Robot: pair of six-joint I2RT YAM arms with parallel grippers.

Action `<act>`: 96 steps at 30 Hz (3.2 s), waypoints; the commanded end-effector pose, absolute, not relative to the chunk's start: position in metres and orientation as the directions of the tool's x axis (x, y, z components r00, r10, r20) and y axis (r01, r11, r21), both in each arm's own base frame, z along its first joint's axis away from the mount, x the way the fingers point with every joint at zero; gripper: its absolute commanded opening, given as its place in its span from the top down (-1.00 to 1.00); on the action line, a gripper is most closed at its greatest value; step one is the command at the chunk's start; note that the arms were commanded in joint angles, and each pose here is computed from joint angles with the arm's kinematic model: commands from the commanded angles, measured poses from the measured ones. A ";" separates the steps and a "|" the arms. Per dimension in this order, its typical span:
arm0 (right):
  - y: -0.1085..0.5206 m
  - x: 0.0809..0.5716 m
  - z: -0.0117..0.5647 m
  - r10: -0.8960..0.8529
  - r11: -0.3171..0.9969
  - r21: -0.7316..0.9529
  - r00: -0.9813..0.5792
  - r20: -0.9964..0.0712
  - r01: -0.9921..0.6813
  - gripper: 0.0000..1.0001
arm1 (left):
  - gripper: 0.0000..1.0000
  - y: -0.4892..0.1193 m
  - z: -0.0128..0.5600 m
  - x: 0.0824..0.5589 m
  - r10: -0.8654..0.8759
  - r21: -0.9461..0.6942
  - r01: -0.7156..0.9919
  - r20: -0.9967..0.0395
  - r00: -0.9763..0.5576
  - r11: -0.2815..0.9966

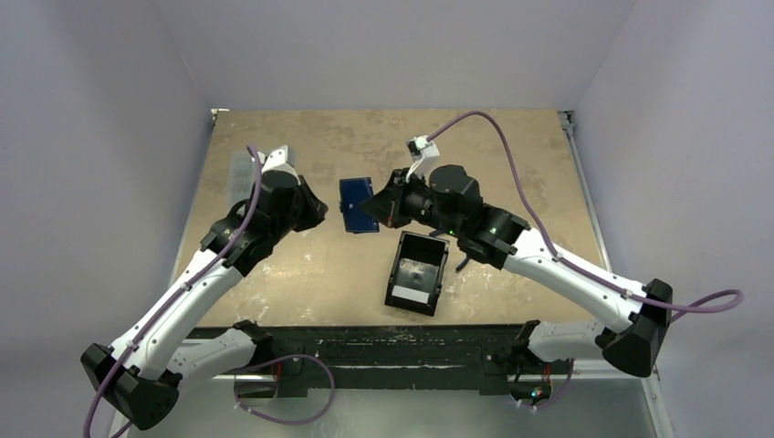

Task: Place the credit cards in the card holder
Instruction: Open the card holder, then place the card holder at the center of the board, then open the card holder at the center of the board.

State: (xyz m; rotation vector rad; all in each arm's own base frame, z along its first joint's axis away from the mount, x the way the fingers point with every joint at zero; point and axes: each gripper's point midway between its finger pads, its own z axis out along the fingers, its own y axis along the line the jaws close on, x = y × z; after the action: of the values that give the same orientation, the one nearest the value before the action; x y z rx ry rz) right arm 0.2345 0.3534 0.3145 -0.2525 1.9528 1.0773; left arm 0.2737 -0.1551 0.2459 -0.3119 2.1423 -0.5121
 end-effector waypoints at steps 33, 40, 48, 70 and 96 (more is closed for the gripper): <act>0.360 0.250 0.310 0.142 0.459 0.624 -0.642 -0.754 -0.632 1.00 | -0.05 -0.177 0.260 0.252 -0.371 -0.551 0.119 -0.690 -0.621 0.826; 0.369 0.247 0.296 0.111 0.427 0.646 -0.672 -0.732 -0.633 1.00 | 0.50 -0.159 0.255 0.241 -0.366 -0.515 0.083 -0.704 -0.609 0.853; 0.403 0.262 0.227 -0.037 0.445 0.653 -0.741 -0.671 -0.613 0.62 | 1.00 -0.132 0.209 0.223 -0.340 -0.424 -0.034 -0.673 -0.657 0.905; 0.407 0.274 0.105 -0.379 0.647 0.333 -0.668 -0.640 -0.686 -0.56 | 1.00 -0.140 0.168 0.210 -0.345 -0.467 -0.021 -0.622 -0.703 0.884; 0.454 0.223 0.083 -0.209 0.544 0.681 -0.865 -0.457 -0.491 -0.19 | 1.00 -0.067 0.111 0.193 -0.638 -0.387 -0.516 -0.575 -0.513 0.764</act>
State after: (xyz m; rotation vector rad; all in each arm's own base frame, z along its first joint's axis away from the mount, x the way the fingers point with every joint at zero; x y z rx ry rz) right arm 0.2256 0.4405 0.0774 -0.5919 2.4907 1.1451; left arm 0.1978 -0.0861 0.1131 -0.7202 2.2964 -0.2799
